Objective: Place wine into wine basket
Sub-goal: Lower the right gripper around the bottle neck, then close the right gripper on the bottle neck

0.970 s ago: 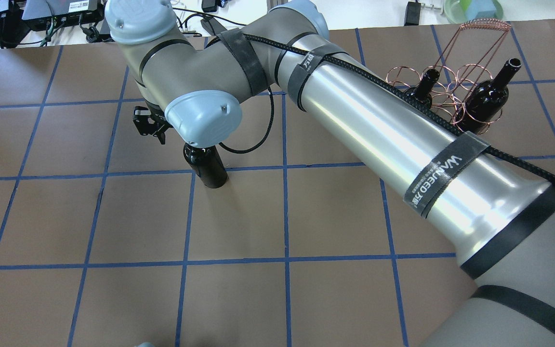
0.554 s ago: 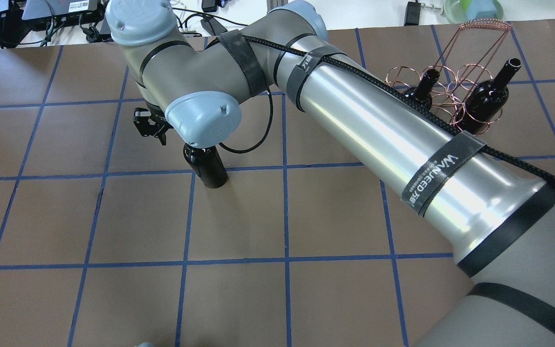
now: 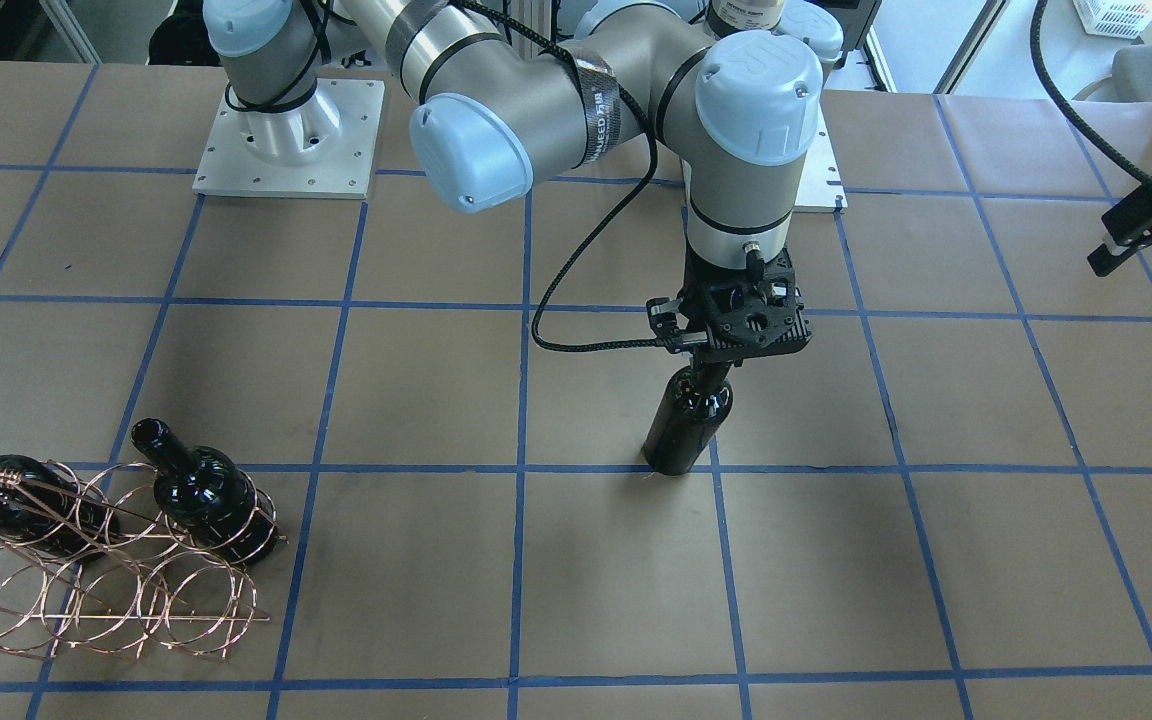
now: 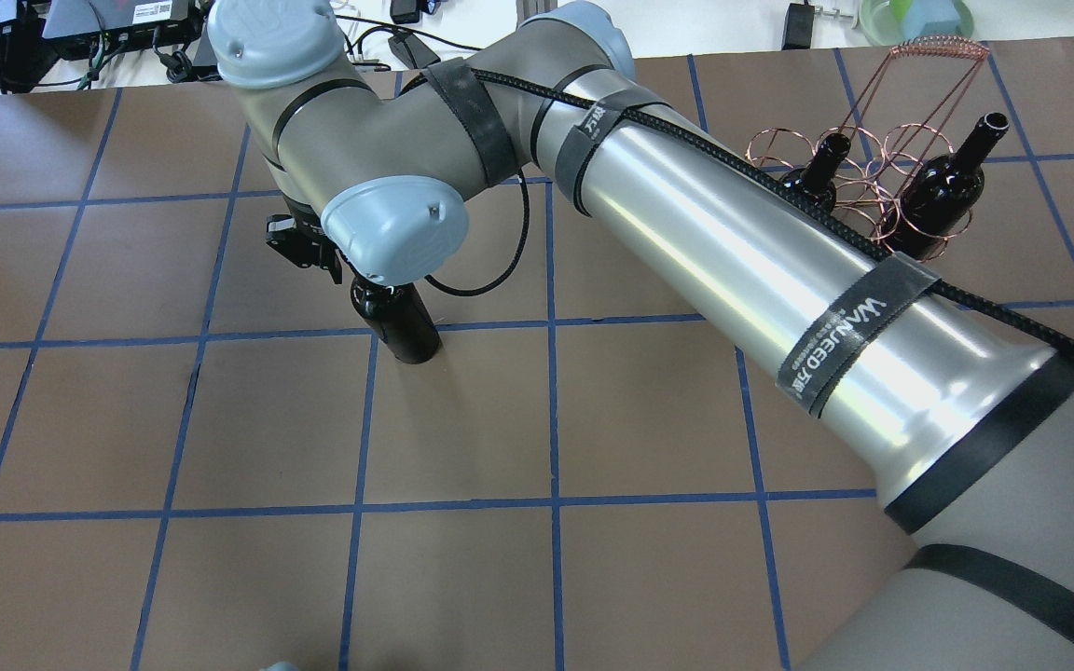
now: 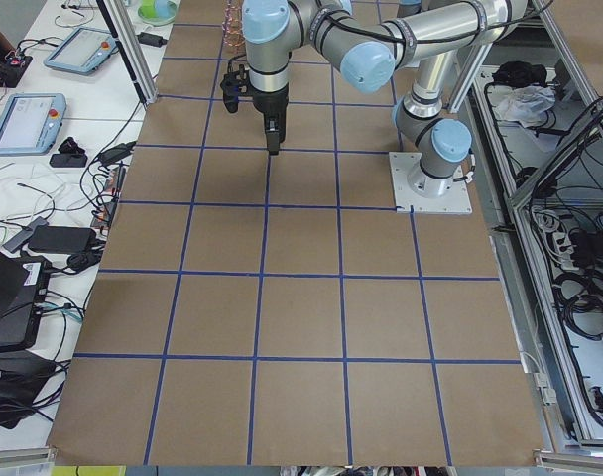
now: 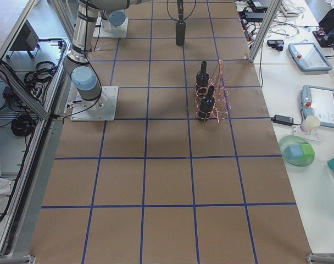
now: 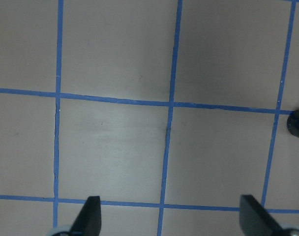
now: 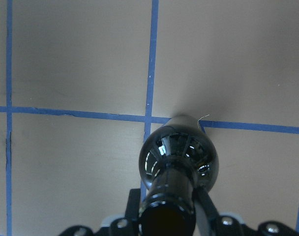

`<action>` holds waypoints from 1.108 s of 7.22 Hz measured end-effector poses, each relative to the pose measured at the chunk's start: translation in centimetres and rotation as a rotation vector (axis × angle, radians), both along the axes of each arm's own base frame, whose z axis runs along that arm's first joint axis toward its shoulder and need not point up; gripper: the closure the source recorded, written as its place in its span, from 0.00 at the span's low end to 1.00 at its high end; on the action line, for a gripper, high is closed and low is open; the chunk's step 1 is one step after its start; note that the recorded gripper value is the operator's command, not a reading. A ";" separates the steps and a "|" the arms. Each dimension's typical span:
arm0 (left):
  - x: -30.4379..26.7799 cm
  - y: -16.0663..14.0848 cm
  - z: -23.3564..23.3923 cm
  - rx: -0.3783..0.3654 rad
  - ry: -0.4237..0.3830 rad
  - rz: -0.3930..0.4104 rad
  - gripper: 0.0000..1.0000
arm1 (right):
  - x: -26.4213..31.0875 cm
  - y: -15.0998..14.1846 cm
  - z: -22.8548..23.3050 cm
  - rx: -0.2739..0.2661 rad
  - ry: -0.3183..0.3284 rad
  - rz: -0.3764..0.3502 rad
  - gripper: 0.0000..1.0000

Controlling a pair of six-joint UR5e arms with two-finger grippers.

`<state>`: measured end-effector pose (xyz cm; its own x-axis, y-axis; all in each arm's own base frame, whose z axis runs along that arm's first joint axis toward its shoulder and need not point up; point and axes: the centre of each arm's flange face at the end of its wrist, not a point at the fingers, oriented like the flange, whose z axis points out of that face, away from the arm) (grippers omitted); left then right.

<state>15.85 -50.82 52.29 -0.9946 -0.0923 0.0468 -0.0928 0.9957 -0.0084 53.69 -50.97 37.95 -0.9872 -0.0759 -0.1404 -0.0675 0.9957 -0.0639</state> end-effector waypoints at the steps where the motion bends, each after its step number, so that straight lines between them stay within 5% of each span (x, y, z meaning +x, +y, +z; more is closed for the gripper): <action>1: 0.0 0.0 -0.1 0.002 0.001 0.000 0.00 | 0.0 0.0 0.0 0.000 0.000 0.001 0.62; 2: -0.1 0.1 -0.2 0.003 0.002 0.000 0.00 | -0.1 -0.1 0.0 0.000 -0.001 0.001 0.46; 8: -0.1 0.1 -0.2 0.003 0.005 0.000 0.00 | -0.2 0.0 0.4 0.012 -0.021 -0.001 0.41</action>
<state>15.73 -50.68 52.06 -0.9944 -0.0925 0.0512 -0.0929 0.9957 -0.0055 53.45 -50.95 38.31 -0.9841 -0.0729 -0.1620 -0.0649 0.9964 -0.0538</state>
